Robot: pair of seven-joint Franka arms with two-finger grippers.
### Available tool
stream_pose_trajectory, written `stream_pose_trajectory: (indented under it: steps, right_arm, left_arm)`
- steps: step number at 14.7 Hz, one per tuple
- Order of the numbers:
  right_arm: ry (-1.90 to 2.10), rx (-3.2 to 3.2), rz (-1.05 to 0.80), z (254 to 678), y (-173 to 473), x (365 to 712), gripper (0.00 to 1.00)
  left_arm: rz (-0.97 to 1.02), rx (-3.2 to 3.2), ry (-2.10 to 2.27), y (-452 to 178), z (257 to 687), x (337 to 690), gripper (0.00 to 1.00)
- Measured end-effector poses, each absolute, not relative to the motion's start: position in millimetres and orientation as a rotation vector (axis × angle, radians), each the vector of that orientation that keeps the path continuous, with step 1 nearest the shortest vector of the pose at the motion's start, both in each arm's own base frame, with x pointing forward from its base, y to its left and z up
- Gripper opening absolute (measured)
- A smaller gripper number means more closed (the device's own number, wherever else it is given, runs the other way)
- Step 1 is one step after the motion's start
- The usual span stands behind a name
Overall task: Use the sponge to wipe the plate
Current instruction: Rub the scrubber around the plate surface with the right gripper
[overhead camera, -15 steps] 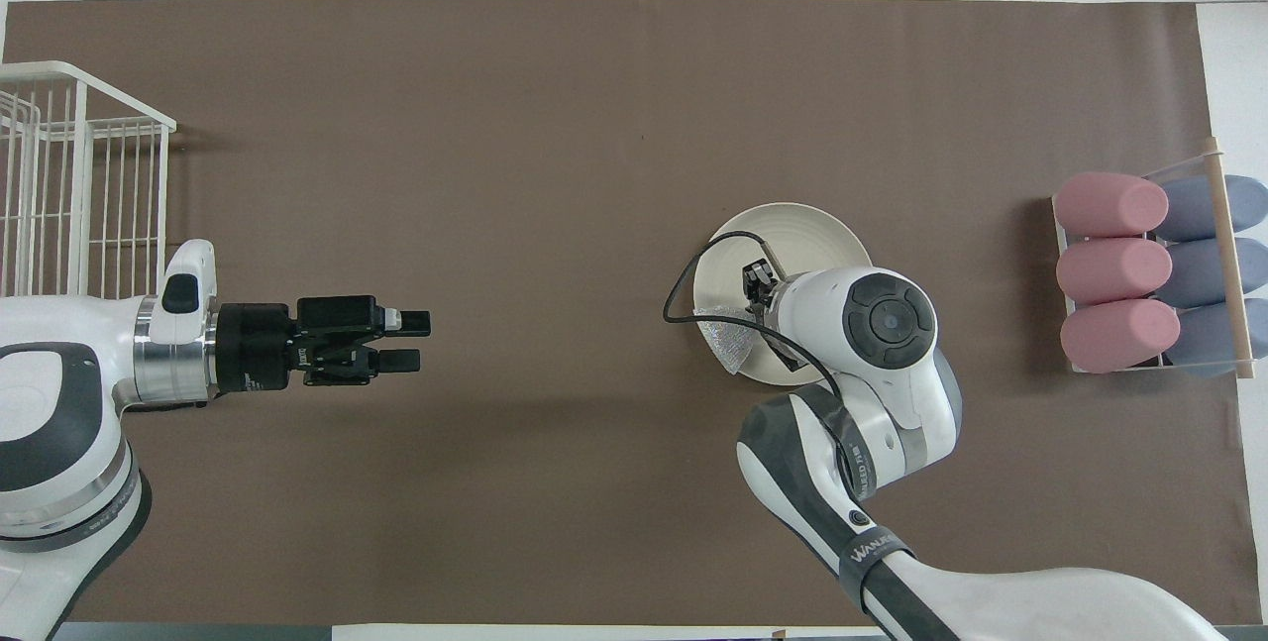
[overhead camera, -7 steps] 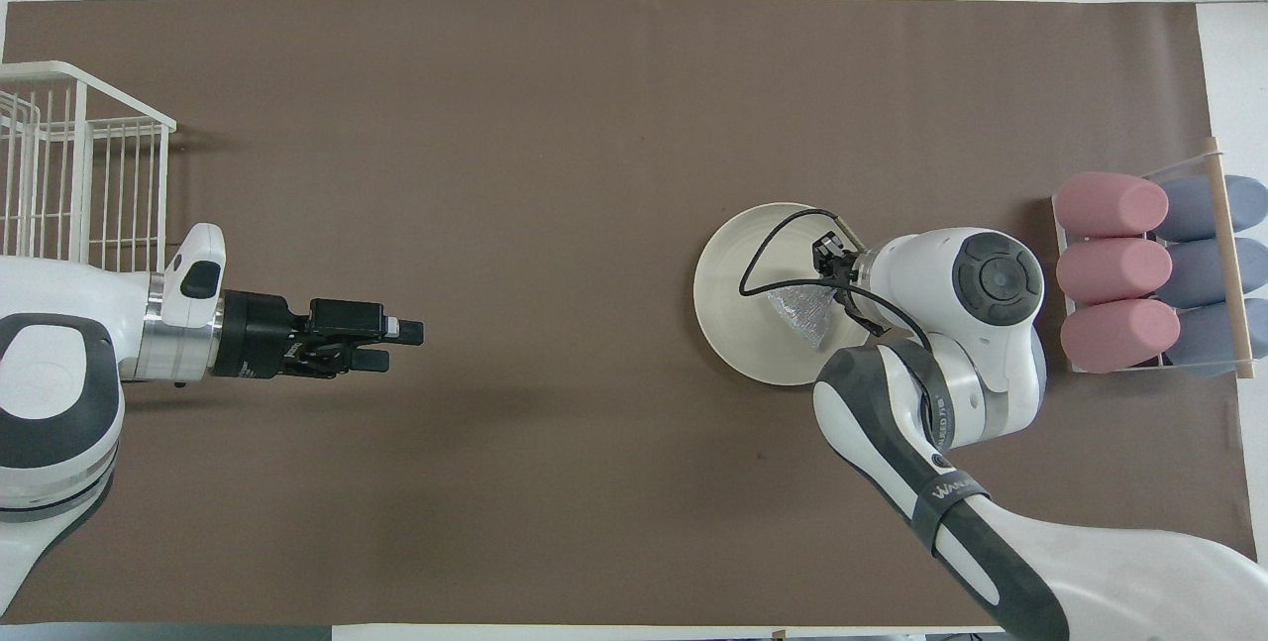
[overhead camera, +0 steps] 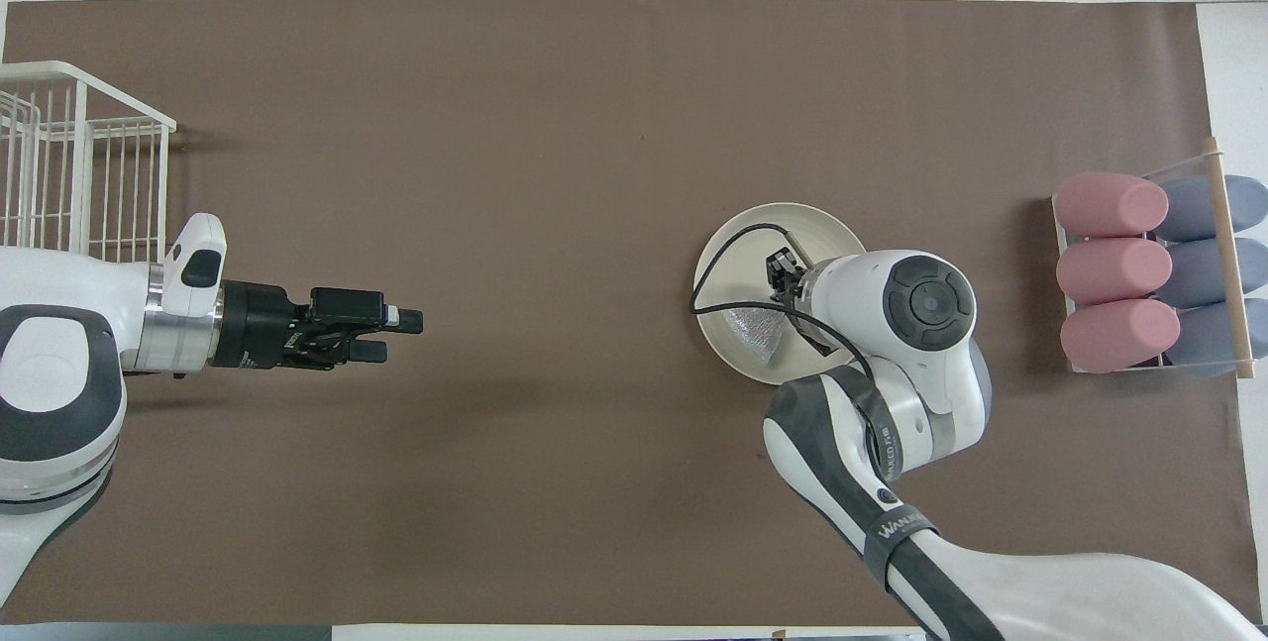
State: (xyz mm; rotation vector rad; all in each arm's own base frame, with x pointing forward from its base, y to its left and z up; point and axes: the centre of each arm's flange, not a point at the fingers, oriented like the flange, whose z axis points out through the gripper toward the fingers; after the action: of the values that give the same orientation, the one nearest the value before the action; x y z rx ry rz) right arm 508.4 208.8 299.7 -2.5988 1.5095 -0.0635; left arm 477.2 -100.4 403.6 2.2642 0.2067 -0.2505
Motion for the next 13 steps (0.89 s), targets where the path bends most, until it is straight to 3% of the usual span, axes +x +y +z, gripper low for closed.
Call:
stream_pose_trajectory:
  steps: [4, 9, 13]
  right_arm:
    - [1.503, -2.603, -0.064, 299.7, 208.1, 508.6, 0.14]
    - [1.411, -2.664, -0.089, 298.1, 157.7, 526.0, 0.14]
    - [1.412, -2.661, -0.084, 298.3, 168.1, 522.9, 0.14]
  left_arm:
    - [-0.246, 2.264, 0.218, -100.4, 406.2, 480.6, 1.00]
    - [-0.241, 2.265, 0.225, -99.3, 406.8, 481.8, 1.00]
    - [-0.242, 2.266, 0.228, -99.2, 406.5, 482.0, 1.00]
